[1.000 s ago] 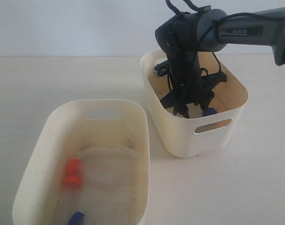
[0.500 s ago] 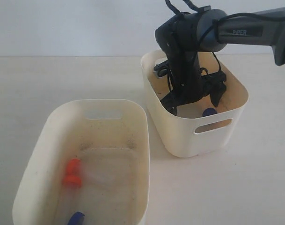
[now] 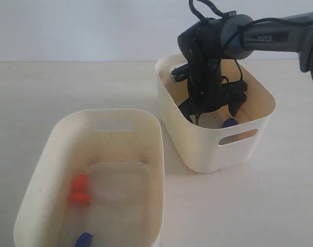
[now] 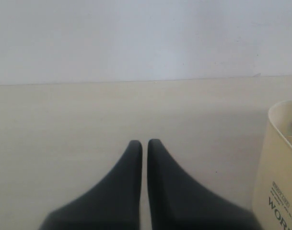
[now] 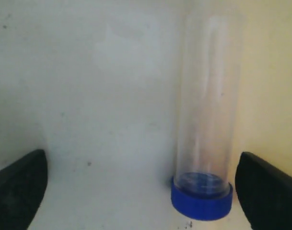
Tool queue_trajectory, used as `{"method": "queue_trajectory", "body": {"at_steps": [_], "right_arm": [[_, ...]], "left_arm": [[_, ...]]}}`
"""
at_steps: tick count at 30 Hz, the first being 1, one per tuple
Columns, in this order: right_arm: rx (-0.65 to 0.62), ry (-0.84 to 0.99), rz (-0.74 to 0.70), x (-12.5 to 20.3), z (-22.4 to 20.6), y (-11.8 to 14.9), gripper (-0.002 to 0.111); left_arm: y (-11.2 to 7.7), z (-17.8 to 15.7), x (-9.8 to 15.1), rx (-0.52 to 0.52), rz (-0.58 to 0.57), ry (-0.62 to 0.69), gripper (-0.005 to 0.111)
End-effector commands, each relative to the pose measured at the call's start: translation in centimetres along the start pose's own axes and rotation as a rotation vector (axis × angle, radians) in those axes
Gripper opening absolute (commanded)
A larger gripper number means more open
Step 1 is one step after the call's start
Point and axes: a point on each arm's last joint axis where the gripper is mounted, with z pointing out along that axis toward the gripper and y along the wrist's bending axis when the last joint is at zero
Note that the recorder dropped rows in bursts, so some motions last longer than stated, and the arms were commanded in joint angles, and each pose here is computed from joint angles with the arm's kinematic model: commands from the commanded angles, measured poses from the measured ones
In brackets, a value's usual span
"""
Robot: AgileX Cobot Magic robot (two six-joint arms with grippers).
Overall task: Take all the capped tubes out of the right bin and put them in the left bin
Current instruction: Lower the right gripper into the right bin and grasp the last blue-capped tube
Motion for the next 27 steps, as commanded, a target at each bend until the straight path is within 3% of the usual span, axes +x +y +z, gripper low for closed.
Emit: {"method": "queue_trajectory", "body": {"at_steps": [1,3,5,7,9,11,13,21,27], "right_arm": [[0.008,0.081,-0.038,0.4,2.9,0.3,0.105],[-0.023,0.109,-0.05,0.6,3.7,0.8,0.104],[-0.077,0.12,-0.066,0.7,3.8,1.3,0.095],[-0.116,0.126,-0.057,0.7,3.8,1.7,0.071],[-0.118,0.127,-0.053,0.7,3.8,1.7,0.03],[-0.117,0.132,-0.053,0.8,3.8,1.7,0.01],[-0.116,0.136,-0.057,0.8,3.8,1.7,0.0],[-0.109,0.167,-0.064,1.1,2.9,1.3,0.0],[-0.118,0.094,-0.044,1.1,-1.6,0.1,0.0]], "left_arm": [[0.0,0.0,-0.2,-0.001,-0.007,-0.011,0.004],[0.0,0.0,-0.2,-0.001,-0.007,-0.011,0.004],[0.0,0.0,-0.2,-0.001,-0.007,-0.011,0.004],[0.0,0.0,-0.2,-0.001,-0.007,-0.011,0.004],[0.0,0.0,-0.2,-0.001,-0.007,-0.011,0.004],[0.0,0.0,-0.2,-0.001,-0.007,-0.011,0.004],[0.0,0.0,-0.2,-0.001,-0.007,-0.011,0.004],[0.0,0.0,-0.2,-0.001,-0.007,-0.011,0.004],[0.0,0.0,-0.2,-0.001,-0.007,-0.011,0.004]]}}
